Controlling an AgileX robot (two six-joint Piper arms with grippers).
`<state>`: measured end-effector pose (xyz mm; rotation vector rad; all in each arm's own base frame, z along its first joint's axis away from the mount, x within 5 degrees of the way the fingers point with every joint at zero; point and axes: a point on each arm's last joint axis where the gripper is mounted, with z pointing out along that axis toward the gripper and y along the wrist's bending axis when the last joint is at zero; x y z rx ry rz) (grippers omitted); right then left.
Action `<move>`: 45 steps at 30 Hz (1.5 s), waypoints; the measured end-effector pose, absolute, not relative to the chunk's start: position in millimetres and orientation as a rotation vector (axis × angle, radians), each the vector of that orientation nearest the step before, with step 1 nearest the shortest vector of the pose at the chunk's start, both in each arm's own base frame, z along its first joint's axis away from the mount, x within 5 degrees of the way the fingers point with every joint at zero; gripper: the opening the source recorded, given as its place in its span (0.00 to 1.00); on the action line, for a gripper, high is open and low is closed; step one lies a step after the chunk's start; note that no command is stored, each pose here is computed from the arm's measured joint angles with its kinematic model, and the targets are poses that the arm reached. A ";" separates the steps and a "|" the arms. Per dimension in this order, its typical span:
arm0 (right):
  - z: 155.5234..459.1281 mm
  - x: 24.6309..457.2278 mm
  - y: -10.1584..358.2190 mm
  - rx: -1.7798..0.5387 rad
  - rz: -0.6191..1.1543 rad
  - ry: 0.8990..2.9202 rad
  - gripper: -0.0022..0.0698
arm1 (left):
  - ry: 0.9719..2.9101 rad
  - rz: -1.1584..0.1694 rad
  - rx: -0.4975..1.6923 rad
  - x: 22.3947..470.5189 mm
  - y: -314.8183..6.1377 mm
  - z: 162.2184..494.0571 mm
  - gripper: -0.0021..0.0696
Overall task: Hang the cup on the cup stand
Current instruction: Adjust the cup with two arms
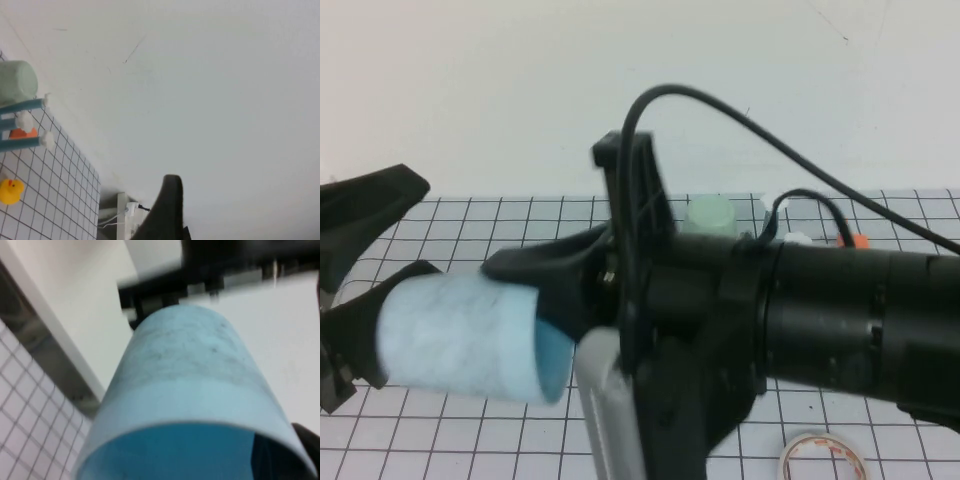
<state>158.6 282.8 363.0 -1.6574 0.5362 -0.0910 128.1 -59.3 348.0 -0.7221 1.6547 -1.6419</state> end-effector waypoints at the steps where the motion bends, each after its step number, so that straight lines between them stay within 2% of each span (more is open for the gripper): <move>1: 363.2 160.8 281.9 -1.652 -0.108 0.562 0.06 | 1.651 -1.641 -0.732 128.5 -58.7 348.0 0.99; 11: 358.0 182.7 295.7 -1.638 -0.183 0.699 0.06 | 1.611 -1.600 -0.814 133.3 -53.1 346.7 1.00; 15: 352.6 199.6 288.9 -1.621 -0.317 0.834 0.06 | 1.618 -1.646 -0.806 131.2 -55.5 347.9 1.00; 17: 352.5 203.3 286.1 -1.594 -0.303 0.887 0.06 | 1.618 -1.653 -0.805 130.6 -55.9 348.1 1.00; 25: 362.1 224.2 276.6 -1.379 -0.076 1.123 0.06 | 1.608 -1.648 -0.818 131.3 -55.0 348.3 1.00; 32: 375.2 224.9 289.6 -1.252 0.174 1.191 0.06 | 1.611 -1.624 -0.789 131.4 -54.8 348.3 1.00; 41: 359.5 222.8 308.7 -1.238 0.439 1.255 0.06 | 1.587 -1.560 -0.805 134.2 -50.5 347.7 1.00; 45: 357.4 221.0 311.7 -1.230 0.498 1.273 0.06 | 1.568 -1.514 -0.821 136.2 -47.2 347.2 1.00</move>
